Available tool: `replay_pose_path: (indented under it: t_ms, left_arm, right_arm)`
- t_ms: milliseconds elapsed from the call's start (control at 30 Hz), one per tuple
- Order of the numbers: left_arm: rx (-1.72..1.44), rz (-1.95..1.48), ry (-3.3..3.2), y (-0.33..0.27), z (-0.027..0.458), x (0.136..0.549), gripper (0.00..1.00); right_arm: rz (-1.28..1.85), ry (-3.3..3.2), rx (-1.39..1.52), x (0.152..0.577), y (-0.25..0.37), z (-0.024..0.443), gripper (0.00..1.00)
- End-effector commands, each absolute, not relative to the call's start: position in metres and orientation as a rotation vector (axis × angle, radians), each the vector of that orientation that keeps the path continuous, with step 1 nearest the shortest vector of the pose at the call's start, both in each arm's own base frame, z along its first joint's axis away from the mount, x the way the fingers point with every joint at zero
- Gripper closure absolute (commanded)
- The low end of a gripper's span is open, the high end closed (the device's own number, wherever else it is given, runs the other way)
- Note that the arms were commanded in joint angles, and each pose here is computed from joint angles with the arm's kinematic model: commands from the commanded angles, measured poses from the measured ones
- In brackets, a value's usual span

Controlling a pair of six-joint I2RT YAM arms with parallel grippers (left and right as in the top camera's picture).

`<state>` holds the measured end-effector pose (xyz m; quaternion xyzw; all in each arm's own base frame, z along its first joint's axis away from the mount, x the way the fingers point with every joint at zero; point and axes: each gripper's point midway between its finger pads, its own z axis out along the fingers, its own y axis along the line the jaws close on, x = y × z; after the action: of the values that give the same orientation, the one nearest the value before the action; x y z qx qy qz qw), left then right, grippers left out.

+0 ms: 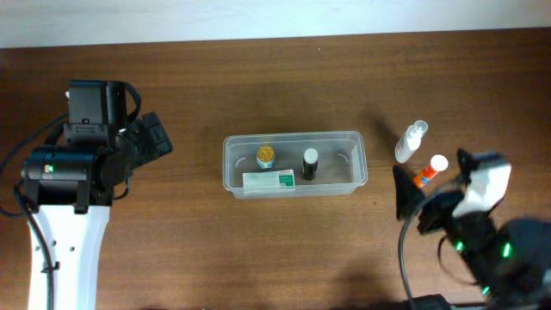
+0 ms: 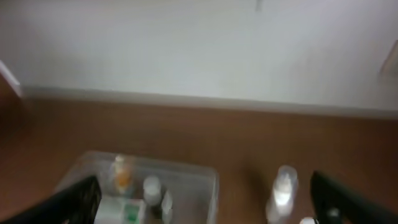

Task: Pack container
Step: 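Retract the left arm to rest and raise the right arm, then move the right gripper down onto the white spray bottle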

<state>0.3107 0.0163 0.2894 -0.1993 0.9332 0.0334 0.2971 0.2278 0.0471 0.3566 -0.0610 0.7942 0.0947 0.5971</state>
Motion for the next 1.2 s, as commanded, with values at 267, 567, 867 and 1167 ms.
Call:
replay_pose_path:
  t_ms: [267, 567, 867, 1167]
  left_arm:
    - [-0.546, 0.101, 2.461, 0.02, 0.294, 0.31, 0.01]
    - [-0.546, 0.102, 2.463, 0.02, 0.294, 0.309, 0.0]
    - [-0.546, 0.102, 2.463, 0.02, 0.294, 0.309, 0.01]
    - [-0.546, 0.102, 2.463, 0.02, 0.294, 0.309, 0.01]
  right_arm:
    - [-0.075, 2.429, -0.178, 0.273, 0.019, 0.354, 0.02]
    - [-0.292, 2.552, -0.129, 0.314, -0.004, 0.332, 0.02]
    - [-0.26, 2.667, -0.118, 0.329, 0.001, 0.301, 0.02]
    - [-0.022, 2.803, 0.05, 0.35, -0.019, 0.259, 0.02]
